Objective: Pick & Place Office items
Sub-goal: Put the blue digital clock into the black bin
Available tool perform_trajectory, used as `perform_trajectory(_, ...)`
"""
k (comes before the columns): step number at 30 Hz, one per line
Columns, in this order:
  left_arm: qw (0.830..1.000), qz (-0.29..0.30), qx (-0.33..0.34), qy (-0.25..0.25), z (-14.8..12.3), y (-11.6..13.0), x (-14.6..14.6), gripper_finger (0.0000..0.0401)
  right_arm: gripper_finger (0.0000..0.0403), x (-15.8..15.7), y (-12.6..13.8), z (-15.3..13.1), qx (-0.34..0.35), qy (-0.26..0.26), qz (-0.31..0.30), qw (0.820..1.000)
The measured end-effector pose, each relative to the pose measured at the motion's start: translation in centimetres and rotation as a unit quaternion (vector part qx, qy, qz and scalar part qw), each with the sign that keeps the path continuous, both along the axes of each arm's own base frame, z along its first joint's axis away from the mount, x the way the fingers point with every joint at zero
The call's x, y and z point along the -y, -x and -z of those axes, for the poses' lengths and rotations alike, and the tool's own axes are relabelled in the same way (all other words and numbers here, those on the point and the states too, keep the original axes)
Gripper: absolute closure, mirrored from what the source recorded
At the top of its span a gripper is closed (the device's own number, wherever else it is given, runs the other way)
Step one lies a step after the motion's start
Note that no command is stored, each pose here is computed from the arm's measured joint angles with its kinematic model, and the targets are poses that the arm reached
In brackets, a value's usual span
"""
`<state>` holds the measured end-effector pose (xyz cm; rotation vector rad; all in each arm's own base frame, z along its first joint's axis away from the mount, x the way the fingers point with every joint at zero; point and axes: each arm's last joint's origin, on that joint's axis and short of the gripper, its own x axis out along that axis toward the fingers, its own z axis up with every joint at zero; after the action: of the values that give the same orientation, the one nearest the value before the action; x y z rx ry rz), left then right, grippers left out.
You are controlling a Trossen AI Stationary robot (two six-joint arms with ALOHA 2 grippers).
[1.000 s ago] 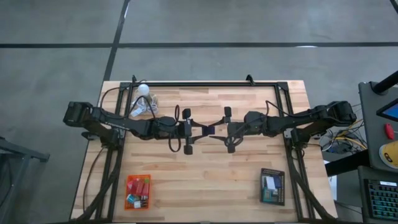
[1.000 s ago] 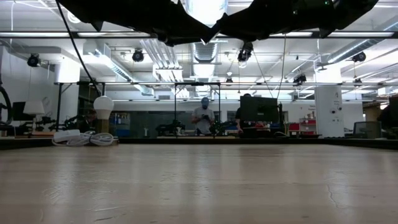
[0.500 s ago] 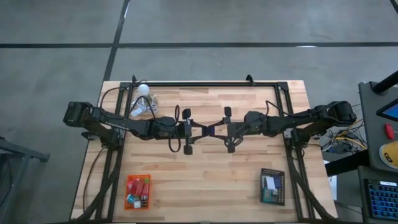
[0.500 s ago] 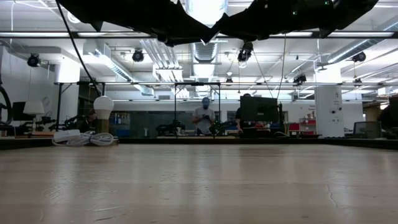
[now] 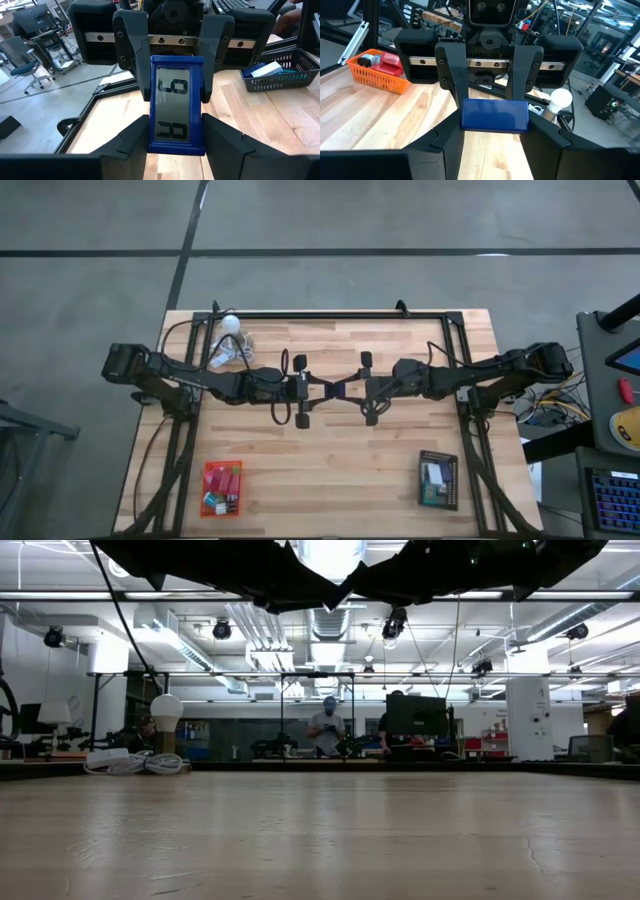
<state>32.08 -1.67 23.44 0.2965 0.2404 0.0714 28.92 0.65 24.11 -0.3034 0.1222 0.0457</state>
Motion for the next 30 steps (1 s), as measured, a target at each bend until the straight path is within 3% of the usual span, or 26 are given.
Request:
perform_trajectory(4,1.000,0.000,0.001,0.000,-0.06,-0.03,0.02,0.0223,0.0240,0.00,0.00,0.00,0.000,0.000,0.000,1.000)
perform_trajectory(20,0.999,-0.011,0.006,0.031,-0.17,-0.08,-0.01,0.0104,0.0240,-0.02,0.01,0.00,-0.001,-0.002,-0.002,1.000)
perform_trajectory(30,0.999,-0.011,0.006,0.031,-0.16,-0.07,-0.01,0.0090,0.0238,-0.02,0.01,0.01,-0.001,-0.002,-0.001,1.000)
